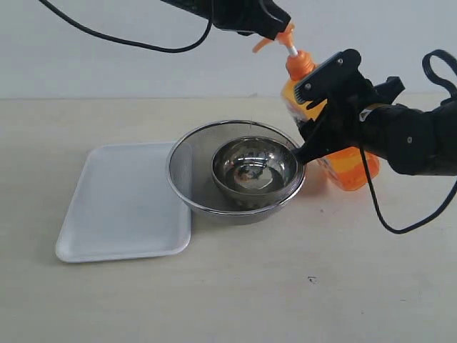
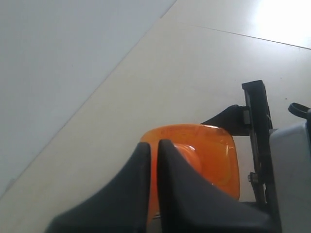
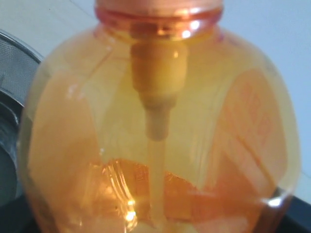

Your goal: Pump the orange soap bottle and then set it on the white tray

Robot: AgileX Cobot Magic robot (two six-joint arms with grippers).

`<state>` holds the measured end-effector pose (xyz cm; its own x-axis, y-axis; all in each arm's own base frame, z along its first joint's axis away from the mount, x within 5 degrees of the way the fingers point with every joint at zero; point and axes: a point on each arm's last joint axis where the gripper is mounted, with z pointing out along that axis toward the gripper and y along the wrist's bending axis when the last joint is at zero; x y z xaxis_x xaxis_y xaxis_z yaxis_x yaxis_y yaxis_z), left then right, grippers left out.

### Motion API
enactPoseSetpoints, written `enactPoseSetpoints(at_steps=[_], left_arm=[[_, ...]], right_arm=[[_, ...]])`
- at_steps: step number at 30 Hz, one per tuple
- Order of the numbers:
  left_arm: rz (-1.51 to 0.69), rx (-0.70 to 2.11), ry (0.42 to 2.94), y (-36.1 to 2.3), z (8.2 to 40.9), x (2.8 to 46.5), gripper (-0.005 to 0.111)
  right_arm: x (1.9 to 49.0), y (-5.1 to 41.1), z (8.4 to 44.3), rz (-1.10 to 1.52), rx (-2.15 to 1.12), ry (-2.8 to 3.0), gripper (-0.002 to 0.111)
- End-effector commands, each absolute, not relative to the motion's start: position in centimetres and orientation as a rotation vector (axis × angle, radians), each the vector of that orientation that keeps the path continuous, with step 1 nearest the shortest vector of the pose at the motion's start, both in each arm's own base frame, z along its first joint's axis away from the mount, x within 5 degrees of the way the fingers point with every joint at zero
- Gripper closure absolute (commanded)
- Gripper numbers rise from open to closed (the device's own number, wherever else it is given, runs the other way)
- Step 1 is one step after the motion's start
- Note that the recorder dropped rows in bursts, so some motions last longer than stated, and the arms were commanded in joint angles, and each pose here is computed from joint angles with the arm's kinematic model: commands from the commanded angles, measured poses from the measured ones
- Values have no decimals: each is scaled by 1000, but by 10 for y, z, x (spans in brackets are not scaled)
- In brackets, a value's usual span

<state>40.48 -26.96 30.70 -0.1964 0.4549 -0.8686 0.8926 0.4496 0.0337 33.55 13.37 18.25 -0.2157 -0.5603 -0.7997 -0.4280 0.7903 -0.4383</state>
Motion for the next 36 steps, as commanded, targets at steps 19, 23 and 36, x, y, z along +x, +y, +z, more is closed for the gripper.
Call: enactPoseSetpoints(at_steps=[19, 23, 36], left_arm=[[-645, 1405, 1920, -295, 260, 385, 102], [-645, 1405, 1920, -295, 260, 385, 102], [-663, 1415, 1950, -296, 252, 385, 102]], right_arm=[[336, 138, 189, -133, -745, 1813, 108], [336, 138, 189, -132, -746, 1815, 108], [336, 138, 189, -133, -748, 1811, 108]])
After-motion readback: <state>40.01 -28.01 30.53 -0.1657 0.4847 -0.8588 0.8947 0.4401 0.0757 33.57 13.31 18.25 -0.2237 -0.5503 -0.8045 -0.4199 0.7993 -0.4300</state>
